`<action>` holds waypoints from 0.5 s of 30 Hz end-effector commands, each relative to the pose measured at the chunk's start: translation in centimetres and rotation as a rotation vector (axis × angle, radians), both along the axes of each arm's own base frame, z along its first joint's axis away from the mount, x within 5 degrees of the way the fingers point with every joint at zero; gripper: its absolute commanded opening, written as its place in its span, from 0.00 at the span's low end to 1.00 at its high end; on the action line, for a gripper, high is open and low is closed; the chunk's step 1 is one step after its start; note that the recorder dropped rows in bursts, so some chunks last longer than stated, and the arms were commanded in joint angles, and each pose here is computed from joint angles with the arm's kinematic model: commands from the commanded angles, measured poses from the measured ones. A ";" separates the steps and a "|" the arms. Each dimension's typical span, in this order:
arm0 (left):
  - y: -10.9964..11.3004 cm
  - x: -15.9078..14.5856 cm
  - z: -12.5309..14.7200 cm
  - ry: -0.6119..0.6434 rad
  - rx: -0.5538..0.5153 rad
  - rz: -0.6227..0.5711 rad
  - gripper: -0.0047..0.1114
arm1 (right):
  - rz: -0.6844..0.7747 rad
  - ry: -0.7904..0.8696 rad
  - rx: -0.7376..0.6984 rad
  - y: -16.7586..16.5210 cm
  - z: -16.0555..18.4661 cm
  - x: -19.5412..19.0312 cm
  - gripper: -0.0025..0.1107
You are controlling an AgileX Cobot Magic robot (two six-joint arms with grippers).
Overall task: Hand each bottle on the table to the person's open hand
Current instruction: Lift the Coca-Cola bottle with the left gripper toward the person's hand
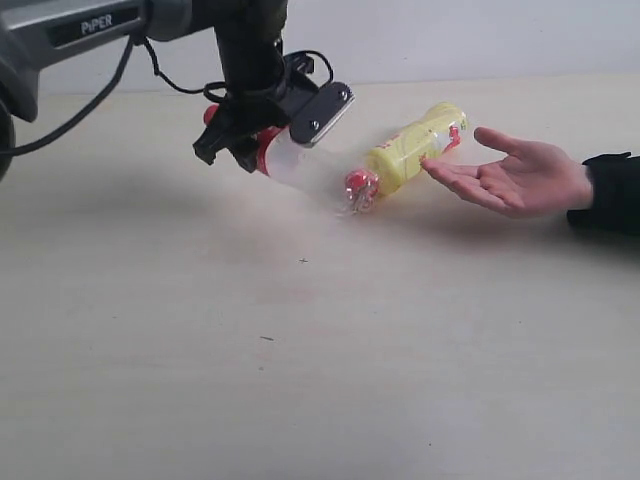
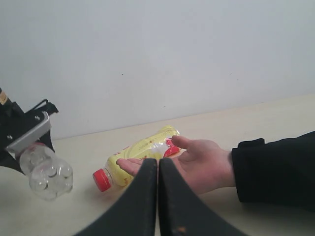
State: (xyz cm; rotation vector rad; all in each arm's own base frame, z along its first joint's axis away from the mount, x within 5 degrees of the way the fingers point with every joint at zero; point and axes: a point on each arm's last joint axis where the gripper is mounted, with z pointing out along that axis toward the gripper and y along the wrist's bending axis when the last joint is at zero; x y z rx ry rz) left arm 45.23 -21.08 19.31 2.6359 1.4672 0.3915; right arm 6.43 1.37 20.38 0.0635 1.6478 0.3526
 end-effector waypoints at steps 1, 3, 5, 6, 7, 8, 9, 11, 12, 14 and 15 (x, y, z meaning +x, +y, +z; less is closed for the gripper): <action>0.2 -0.9 4.1 -0.061 -0.069 0.123 0.04 | -0.008 -0.008 -0.005 -0.1 -0.1 0.0 0.03; 0.4 -1.3 5.8 -0.091 -0.101 0.170 0.04 | -0.008 -0.008 -0.005 -0.1 -0.1 0.0 0.03; 0.6 -1.7 7.4 -0.122 -0.138 0.226 0.04 | -0.008 -0.008 -0.005 -0.1 -0.1 0.0 0.03; 0.7 -1.9 8.4 -0.139 -0.162 0.270 0.04 | -0.008 -0.008 -0.005 -0.1 -0.1 0.0 0.03; 0.9 -2.2 9.3 -0.156 -0.182 0.300 0.04 | -0.008 -0.008 -0.003 -0.1 -0.1 0.0 0.03; 1.0 -2.5 10.2 -0.171 -0.200 0.318 0.04 | -0.008 -0.008 -0.003 -0.1 -0.1 0.0 0.03; 1.2 -2.7 10.9 -0.184 -0.221 0.346 0.04 | -0.008 -0.008 -0.003 -0.1 -0.1 0.0 0.03; 1.4 -3.2 12.3 -0.205 -0.268 0.421 0.04 | -0.008 -0.008 -0.003 -0.1 -0.1 0.0 0.03; 1.5 -3.5 13.0 -0.214 -0.298 0.465 0.04 | -0.008 -0.008 -0.003 -0.1 -0.1 0.0 0.03; 1.9 -4.4 15.0 -0.232 -0.393 0.602 0.04 | -0.008 -0.008 -0.004 -0.1 -0.1 0.0 0.03; 2.0 -4.7 15.6 -0.233 -0.426 0.642 0.04 | -0.008 -0.008 -0.004 -0.1 -0.1 0.0 0.03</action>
